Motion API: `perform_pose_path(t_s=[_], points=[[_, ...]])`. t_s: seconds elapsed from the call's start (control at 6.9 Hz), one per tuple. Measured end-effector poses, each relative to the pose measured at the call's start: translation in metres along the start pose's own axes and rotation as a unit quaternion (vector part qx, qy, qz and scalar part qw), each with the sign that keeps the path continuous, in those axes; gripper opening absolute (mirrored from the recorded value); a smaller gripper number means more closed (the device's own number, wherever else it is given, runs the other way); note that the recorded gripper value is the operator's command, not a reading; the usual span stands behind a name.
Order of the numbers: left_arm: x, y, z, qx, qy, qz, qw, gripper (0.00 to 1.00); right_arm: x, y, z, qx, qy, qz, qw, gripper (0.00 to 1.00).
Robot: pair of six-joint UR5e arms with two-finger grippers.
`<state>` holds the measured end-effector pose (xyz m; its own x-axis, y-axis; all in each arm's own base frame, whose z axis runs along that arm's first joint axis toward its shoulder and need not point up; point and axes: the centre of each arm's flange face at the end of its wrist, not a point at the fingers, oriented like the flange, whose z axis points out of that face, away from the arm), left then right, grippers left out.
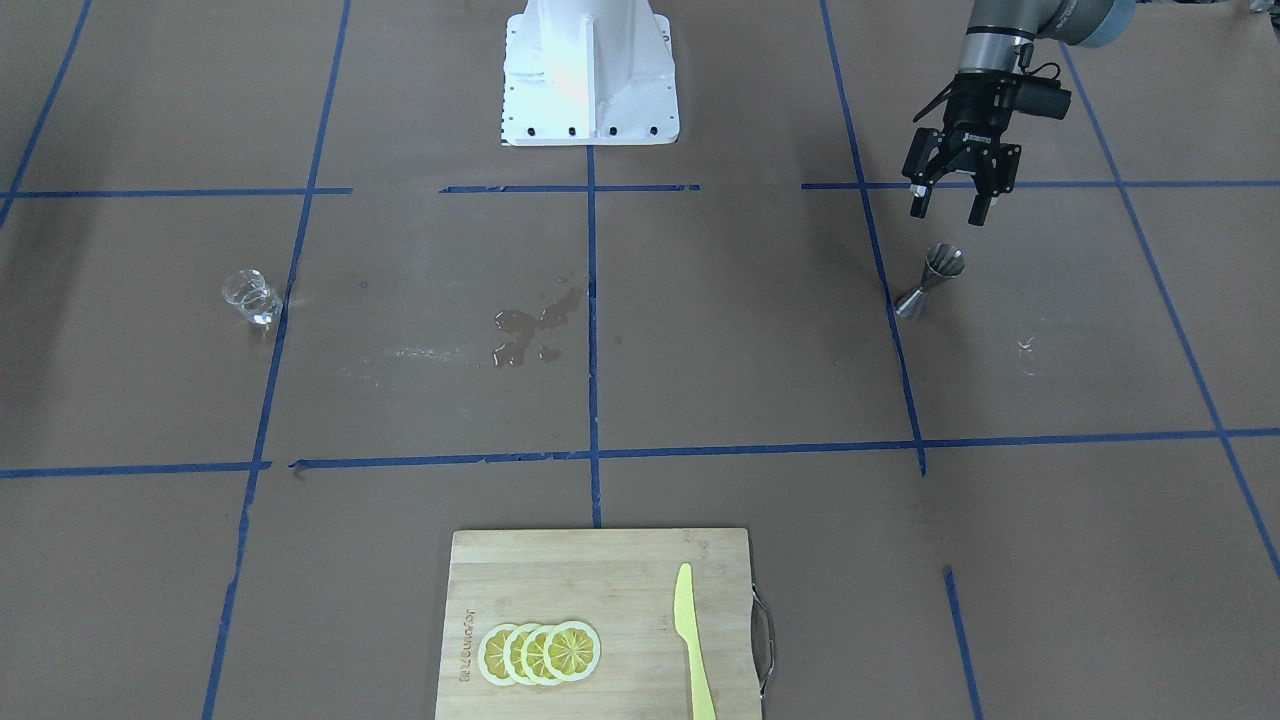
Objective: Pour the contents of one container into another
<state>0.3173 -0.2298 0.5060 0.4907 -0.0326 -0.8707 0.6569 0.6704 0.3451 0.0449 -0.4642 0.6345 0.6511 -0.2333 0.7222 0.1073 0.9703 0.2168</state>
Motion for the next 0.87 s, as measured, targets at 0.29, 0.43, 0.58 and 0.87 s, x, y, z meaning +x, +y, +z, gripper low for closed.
perform_pose_path(t_s=[0.29,0.43,0.58,0.87], points=[[0.014,0.019,0.014,0.052,0.001,0.034,0.9981,0.91,-0.001,0.0,-0.001,0.001,0.0,-0.001,1.0,1.0],[0.018,0.026,0.02,0.068,-0.001,0.053,0.9963,0.91,-0.001,-0.001,-0.001,0.002,0.0,-0.001,1.0,1.0],[0.02,0.032,0.027,0.076,-0.003,0.067,0.9948,0.91,-0.001,-0.001,-0.001,0.002,0.0,-0.001,1.0,1.0],[0.024,0.043,0.038,0.082,-0.005,0.09,0.9926,0.91,-0.001,-0.001,-0.001,0.002,0.0,-0.002,1.0,1.0]])
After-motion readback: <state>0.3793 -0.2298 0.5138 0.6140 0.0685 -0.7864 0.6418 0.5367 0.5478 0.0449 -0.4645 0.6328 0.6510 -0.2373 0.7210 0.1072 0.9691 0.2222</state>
